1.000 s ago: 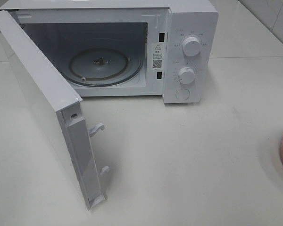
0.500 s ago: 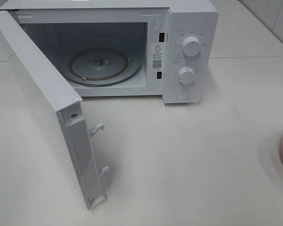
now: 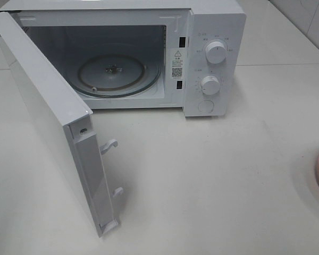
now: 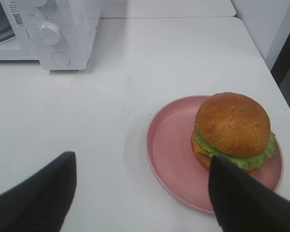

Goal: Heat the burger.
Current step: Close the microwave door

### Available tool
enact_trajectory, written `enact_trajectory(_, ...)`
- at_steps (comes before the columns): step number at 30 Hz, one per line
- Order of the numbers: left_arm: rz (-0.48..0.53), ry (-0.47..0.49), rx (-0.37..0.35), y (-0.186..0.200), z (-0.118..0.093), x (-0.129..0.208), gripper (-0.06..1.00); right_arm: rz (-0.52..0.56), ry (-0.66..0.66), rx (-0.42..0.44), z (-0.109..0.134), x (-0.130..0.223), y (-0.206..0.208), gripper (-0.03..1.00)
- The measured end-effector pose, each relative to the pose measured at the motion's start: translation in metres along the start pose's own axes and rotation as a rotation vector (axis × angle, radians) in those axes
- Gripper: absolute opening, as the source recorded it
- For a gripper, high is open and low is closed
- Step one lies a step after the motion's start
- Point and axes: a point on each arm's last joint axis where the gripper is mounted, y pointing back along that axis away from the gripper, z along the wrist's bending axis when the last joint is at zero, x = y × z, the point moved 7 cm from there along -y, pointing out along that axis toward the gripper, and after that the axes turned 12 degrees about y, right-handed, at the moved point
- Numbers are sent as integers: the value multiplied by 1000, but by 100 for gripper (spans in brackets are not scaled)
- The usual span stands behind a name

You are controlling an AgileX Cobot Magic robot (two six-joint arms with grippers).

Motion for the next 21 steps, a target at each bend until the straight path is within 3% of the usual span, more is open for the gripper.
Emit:
enact_trajectory(7, -13, -2, 4, -19, -2, -14, 53, 0, 0, 0, 0, 0, 0, 73)
enact_trajectory(8, -12, -2, 4, -25, -3, -17, 46, 0, 0, 0, 0, 0, 0, 73)
enact_trajectory(9, -12, -2, 4, -25, -3, -17, 46, 0, 0, 0, 0, 0, 0, 73)
enact_trajectory(17, -4, -5, 7, -57, -5, -30, 10, 0, 0, 0, 0, 0, 0, 73)
enact_trajectory(20, -9, -5, 8, -64, -6, -33, 7, 0, 0, 0, 0, 0, 0, 73)
enact_trajectory(21, -10, -6, 9, -68, -6, -34, 1, 0, 0, 0, 0, 0, 0, 73)
